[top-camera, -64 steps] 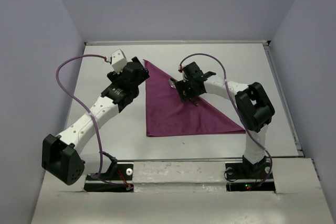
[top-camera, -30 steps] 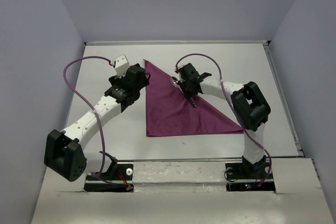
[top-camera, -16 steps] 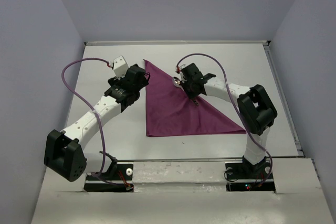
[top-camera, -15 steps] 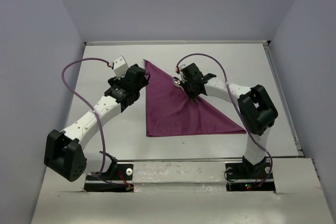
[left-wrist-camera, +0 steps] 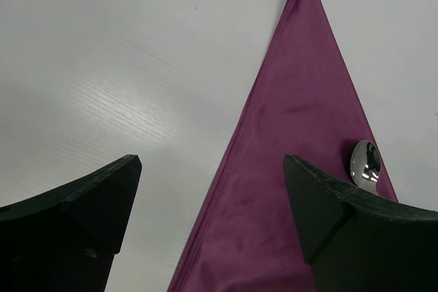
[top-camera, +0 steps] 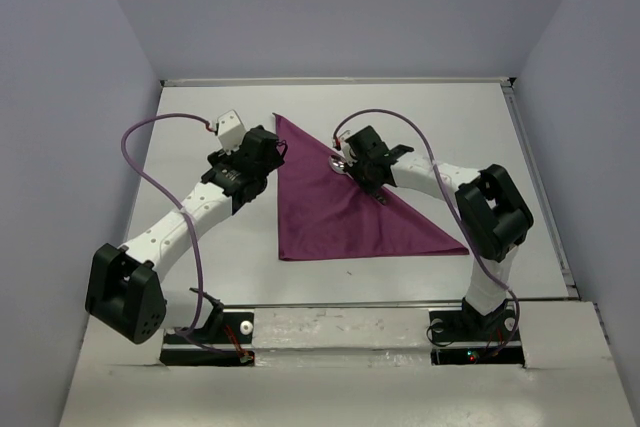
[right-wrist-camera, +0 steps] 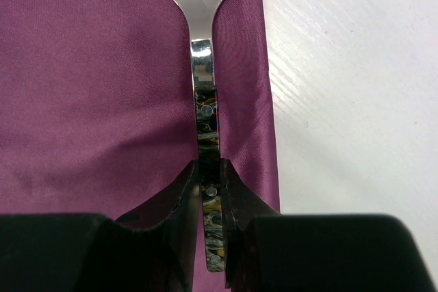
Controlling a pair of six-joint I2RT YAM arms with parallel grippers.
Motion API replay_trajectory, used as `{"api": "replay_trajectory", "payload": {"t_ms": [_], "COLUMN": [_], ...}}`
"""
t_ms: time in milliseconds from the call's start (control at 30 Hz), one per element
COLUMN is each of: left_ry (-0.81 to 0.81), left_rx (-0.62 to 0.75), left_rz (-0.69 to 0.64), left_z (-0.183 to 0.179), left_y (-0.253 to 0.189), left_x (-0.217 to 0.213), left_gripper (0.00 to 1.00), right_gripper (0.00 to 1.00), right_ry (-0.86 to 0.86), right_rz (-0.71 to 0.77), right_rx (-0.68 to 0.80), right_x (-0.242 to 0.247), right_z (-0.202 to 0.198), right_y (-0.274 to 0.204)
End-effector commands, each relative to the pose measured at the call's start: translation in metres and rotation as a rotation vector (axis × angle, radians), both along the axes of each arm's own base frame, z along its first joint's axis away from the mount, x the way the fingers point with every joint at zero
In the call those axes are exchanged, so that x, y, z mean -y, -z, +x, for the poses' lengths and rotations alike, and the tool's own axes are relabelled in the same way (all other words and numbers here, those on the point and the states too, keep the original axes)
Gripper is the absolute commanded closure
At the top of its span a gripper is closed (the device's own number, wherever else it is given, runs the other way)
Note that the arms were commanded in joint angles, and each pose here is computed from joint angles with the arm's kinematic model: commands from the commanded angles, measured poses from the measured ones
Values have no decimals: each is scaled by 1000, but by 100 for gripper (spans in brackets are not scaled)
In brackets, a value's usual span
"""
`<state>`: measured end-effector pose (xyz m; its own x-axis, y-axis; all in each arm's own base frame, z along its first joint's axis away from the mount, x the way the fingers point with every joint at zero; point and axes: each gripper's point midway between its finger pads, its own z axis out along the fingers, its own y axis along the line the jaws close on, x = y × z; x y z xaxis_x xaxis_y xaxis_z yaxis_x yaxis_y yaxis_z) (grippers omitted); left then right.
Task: Fold the napkin, place the utensils inside, and roll it up
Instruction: Adjust the spoon with the napkin.
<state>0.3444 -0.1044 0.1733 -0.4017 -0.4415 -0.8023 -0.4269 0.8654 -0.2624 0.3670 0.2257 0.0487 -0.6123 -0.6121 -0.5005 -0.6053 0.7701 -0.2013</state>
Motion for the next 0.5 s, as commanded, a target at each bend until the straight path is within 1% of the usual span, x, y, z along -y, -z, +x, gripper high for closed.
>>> {"api": "replay_trajectory", "payload": {"t_ms": [0,100,200,367,400,467], "left_ry": [-10,5,17,16,13,12], "left_rx": [2,1,-1,-9,-10,-9], "left_rz": [-18,-51,-66,-55,-51,-50], "left_z": [3,4,4,3,2,1], "left_y": [1,3,5,9,10,10], "left_x": [1,8,12,10,8,8], "left_gripper": [1,1,1,1,1,1], "right_gripper": [96,94,86,63,56,49], "right_ry": [-27,-33,-18,15,23,29], "right_rz": [20,4,-10,-8,-8,-3], "right_rx": [74,70,74,90,97,109], "right_x": [-10,-12,-9,-8,-7,-7], "right_z": [13,12,13,17,18,19], "right_y": [-24,-21,-18,-23,-24,-29]}}
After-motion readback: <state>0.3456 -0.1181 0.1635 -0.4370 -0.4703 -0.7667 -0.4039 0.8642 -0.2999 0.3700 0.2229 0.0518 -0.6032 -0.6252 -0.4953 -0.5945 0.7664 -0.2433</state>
